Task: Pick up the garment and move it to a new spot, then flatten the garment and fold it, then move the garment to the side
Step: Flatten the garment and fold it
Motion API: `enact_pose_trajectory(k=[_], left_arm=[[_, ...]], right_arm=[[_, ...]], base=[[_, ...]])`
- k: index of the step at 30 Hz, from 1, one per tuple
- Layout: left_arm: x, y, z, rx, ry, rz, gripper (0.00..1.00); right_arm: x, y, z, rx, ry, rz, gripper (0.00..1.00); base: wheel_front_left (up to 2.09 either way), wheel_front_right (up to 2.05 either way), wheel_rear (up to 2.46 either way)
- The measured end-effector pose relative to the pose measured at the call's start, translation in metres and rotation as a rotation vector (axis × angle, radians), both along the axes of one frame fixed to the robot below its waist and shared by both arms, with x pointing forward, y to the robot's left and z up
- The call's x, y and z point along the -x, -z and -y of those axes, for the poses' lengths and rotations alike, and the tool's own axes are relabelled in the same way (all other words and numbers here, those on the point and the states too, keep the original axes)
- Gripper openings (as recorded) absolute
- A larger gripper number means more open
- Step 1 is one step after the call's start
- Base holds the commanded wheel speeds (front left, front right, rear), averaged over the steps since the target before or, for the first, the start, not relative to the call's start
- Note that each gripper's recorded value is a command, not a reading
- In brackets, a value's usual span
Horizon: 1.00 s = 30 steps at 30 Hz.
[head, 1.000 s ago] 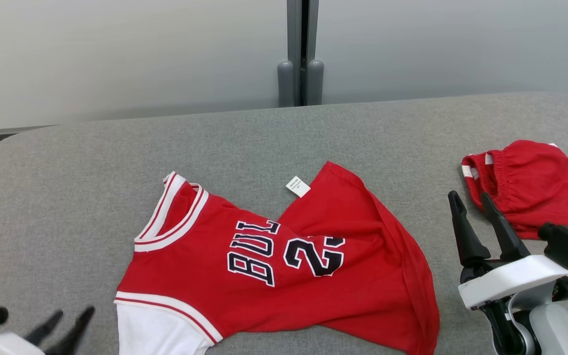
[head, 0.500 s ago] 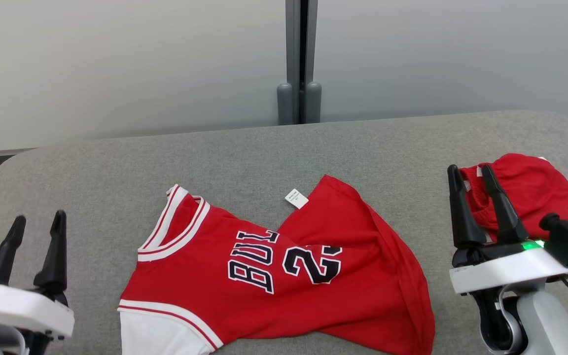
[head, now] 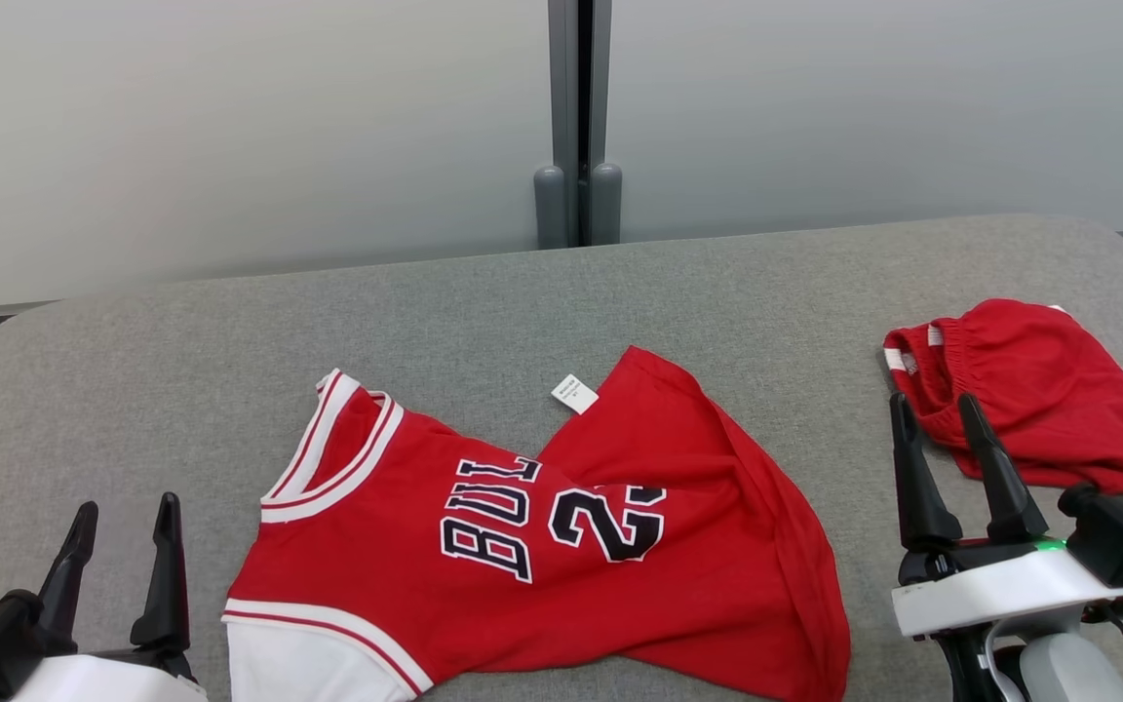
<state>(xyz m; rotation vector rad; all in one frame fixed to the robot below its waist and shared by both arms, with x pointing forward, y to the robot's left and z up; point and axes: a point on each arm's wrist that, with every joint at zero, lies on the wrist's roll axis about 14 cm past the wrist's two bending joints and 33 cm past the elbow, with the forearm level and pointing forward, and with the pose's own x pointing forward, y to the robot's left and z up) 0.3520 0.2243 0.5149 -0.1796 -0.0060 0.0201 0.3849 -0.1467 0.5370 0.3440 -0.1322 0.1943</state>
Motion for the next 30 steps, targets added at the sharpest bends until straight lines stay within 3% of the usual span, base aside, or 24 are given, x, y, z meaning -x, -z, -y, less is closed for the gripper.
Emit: enact_pose_trajectory(k=[18,26,30], left_arm=[[-0.003,-0.008,-0.002,-0.024,-0.019,0.066,1.00],[0.016,0.031,-0.014,-0.024,-0.005,-0.175,1.00],[0.035,0.064,-0.005,0.013,0.043,-0.380,1.00]], right_arm=[[-0.001,-0.006,-0.006,0.031,-0.024,-0.003,1.00],[0.034,0.086,0.008,0.126,-0.104,-0.484,1.00],[0.069,0.130,-0.001,0.083,-0.172,-0.752,1.00]], base=[[0.00,0.00,0.00],[0.00,0.00,0.00],[0.00,0.00,0.00]])
